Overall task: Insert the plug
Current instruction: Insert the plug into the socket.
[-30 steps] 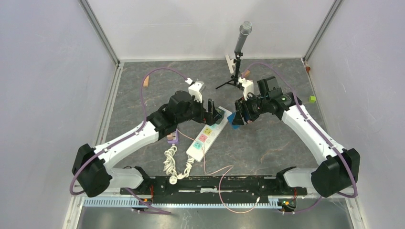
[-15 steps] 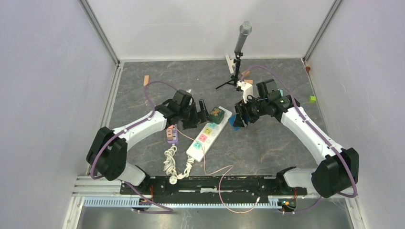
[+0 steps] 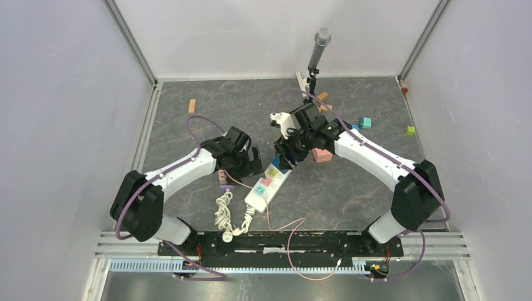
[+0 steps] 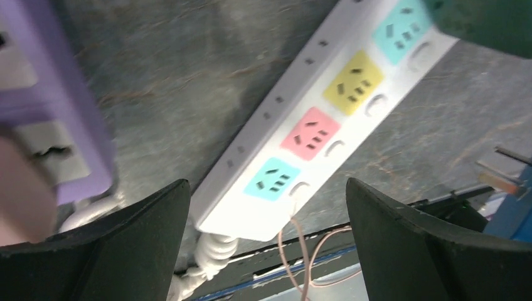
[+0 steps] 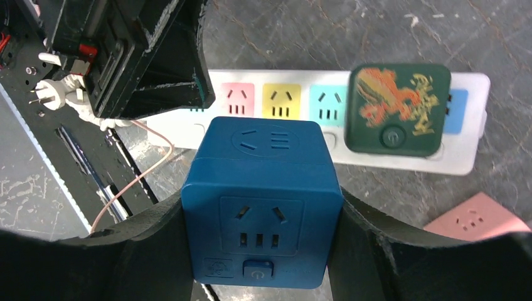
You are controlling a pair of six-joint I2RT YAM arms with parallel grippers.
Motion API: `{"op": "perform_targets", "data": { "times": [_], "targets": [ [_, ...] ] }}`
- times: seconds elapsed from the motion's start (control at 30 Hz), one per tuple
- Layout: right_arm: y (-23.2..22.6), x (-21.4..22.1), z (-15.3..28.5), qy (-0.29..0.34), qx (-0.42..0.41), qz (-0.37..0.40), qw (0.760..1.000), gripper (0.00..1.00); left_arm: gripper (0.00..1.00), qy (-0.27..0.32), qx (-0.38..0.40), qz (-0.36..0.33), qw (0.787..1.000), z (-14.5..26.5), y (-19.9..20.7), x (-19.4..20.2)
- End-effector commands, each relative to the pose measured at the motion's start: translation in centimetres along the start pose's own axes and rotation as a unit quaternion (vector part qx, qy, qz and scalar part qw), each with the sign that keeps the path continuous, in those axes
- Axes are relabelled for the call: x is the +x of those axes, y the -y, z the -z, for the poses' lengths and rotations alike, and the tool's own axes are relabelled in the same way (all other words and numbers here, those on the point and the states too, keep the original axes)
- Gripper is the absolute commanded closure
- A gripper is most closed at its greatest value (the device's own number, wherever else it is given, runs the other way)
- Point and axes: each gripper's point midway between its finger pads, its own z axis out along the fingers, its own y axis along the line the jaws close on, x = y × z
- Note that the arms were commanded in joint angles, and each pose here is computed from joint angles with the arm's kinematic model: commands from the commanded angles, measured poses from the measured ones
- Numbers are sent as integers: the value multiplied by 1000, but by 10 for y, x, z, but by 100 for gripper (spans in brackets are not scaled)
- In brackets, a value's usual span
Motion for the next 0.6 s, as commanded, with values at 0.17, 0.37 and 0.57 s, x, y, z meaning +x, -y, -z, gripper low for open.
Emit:
{"op": "perform_targets", "data": {
  "times": [0.17,0.37,0.57],
  "targets": [
    [-9,-45,-16,32,12,53,998,100,0,39,-100,-14,994,25,-54,0],
    [-6,-48,-23,5,23,57,998,100,0,58,-63,-32,996,32,-37,-10],
    [-4,-48,-32,-19,29,58,998,100,0,88,-6,-44,995,43,-11,-24]
  ]
}}
